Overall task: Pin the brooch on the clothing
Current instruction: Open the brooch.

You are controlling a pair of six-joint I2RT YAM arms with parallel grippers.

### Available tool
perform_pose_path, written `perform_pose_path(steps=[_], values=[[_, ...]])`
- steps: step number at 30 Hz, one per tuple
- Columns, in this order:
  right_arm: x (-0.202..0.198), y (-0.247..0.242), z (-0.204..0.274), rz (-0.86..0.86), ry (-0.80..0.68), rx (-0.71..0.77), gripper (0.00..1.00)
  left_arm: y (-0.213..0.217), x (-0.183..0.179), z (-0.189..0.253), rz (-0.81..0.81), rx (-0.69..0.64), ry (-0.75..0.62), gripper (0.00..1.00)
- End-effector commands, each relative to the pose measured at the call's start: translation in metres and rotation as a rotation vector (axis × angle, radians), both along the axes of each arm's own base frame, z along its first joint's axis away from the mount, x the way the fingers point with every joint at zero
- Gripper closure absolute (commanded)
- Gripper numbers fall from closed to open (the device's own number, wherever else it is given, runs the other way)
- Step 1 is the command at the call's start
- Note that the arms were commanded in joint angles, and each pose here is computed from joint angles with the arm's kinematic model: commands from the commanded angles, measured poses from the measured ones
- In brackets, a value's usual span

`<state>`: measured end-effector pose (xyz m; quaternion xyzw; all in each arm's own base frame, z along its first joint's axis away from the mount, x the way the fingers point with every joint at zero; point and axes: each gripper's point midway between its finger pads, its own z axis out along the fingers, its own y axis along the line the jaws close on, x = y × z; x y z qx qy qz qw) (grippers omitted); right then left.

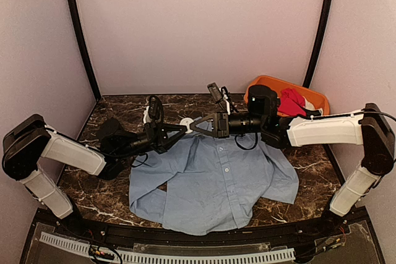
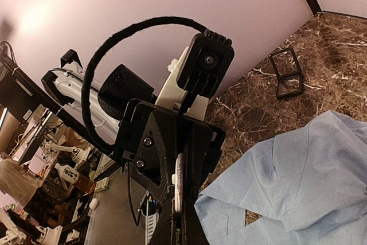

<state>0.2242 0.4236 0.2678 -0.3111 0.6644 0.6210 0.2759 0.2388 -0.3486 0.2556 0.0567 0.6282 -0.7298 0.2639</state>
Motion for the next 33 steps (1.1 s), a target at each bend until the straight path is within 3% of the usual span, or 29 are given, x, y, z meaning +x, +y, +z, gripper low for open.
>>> perform_pose_path(steps=[1,10,16,22,28,33], values=[[-0.006,0.006,0.013,0.024,-0.054,0.026,1.0,0.011,-0.011,0.053,-0.01,-0.172,-0.178,0.94],[-0.008,0.013,0.009,0.006,-0.102,-0.035,1.0,0.005,0.001,0.029,0.044,-0.017,-0.148,0.93],[0.001,0.013,0.001,-0.045,-0.102,-0.077,1.0,0.005,-0.008,0.043,0.014,-0.026,-0.207,0.63],[0.003,0.011,0.004,-0.068,-0.107,-0.083,1.0,0.013,-0.015,0.048,-0.001,-0.088,-0.214,0.48],[0.005,0.004,0.007,-0.098,-0.123,-0.097,1.0,0.03,-0.003,0.035,0.073,-0.04,-0.19,0.45],[0.003,0.005,0.013,-0.09,-0.132,-0.075,1.0,0.028,-0.004,0.035,0.058,-0.005,-0.201,0.51]])
